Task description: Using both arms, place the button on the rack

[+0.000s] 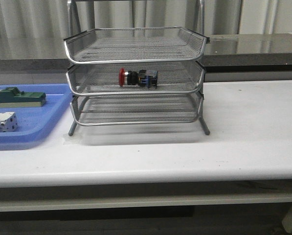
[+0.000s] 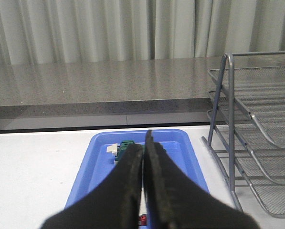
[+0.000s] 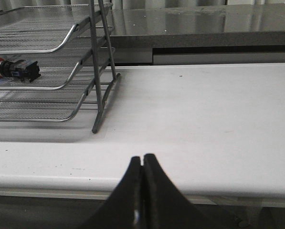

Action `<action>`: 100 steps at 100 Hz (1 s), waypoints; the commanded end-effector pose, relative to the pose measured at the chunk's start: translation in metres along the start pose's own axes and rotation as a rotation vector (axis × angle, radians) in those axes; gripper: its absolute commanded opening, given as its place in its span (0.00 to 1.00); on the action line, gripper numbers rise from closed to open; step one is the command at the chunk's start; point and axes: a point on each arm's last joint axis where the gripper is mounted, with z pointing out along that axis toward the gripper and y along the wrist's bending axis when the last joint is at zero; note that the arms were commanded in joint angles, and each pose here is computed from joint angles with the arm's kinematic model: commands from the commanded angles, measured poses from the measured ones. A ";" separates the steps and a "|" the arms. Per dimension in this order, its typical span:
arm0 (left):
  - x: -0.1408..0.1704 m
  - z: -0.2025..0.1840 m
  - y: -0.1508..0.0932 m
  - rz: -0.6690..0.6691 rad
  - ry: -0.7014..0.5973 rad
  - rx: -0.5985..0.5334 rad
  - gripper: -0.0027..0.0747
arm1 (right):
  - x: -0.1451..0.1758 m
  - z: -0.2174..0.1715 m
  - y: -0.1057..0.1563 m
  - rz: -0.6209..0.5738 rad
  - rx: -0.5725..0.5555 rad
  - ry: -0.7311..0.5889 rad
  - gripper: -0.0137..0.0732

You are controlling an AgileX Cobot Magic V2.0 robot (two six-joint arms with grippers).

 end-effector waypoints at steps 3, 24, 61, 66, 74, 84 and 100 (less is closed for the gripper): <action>-0.014 0.000 0.001 0.033 -0.082 -0.015 0.04 | -0.014 -0.003 0.000 -0.009 0.002 -0.120 0.08; -0.014 0.000 -0.004 0.007 -0.085 0.042 0.04 | -0.014 -0.003 0.000 -0.009 0.002 -0.120 0.08; 0.015 -0.021 -0.004 -0.004 -0.072 0.046 0.04 | -0.014 -0.003 0.000 -0.009 0.002 -0.120 0.08; 0.021 -0.026 -0.004 -0.004 -0.084 0.046 0.04 | -0.014 -0.003 0.000 -0.009 0.002 -0.120 0.08; 0.029 -0.034 -0.004 0.002 -0.112 0.046 0.04 | -0.014 -0.003 0.000 -0.009 0.002 -0.120 0.08; 0.041 -0.042 -0.004 0.010 -0.135 0.051 0.04 | -0.014 -0.003 0.000 -0.009 0.002 -0.120 0.08; 0.057 -0.050 -0.004 -0.019 -0.141 0.051 0.04 | -0.014 -0.003 0.000 -0.009 0.002 -0.120 0.08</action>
